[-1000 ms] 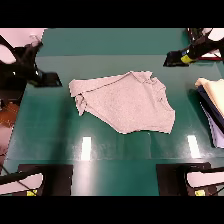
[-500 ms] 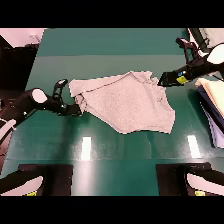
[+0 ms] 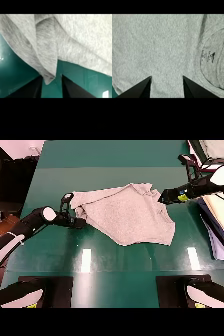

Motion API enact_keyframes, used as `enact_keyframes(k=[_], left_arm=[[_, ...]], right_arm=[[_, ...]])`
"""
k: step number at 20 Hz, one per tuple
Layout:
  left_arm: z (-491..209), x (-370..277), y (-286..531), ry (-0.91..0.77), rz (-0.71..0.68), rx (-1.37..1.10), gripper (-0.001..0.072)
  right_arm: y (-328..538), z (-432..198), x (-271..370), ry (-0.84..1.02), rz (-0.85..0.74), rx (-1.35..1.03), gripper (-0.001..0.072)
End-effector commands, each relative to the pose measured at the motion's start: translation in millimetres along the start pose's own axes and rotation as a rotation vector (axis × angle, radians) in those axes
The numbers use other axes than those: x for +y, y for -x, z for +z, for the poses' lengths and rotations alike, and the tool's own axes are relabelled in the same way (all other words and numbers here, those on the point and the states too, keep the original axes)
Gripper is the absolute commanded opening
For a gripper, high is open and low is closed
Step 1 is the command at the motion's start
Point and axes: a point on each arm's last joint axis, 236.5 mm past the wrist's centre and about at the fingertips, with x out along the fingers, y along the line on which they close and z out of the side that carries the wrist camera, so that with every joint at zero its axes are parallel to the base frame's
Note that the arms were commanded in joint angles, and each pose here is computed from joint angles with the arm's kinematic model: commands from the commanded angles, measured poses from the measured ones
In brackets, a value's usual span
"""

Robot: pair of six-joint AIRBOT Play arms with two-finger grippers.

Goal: Fold the shirts.

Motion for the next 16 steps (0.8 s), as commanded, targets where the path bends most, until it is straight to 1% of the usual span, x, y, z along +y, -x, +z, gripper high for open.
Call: enact_keyframes(k=[1,3,5,8,12,14,16], left_arm=[[0,-2,-1,0.000,-0.004,-0.001,0.0014],[-2,-4,5,-0.007,-0.008,0.013,0.0021],[7,-9,26,-0.074,0.008,0.013,0.0021],[42,-22,88,-0.201,0.052,-0.089,0.0021],[64,-29,162,-0.307,0.128,-0.214,0.0022],[60,-29,173,-0.319,0.143,-0.206,0.0022],[58,-28,173,-0.318,0.144,-0.199,0.0022]], right_arm=[[0,-6,1,0.001,0.001,0.020,0.0438],[1,-14,0,-0.001,0.000,0.055,0.0438],[4,-28,-8,-0.024,-0.003,0.113,0.0438],[14,-58,-29,-0.088,-0.012,0.227,0.0438],[13,-110,-74,-0.274,-0.049,0.243,0.0437],[8,-148,-93,-0.386,-0.066,0.252,0.0437],[3,-184,-101,-0.506,-0.050,0.274,0.0440]])
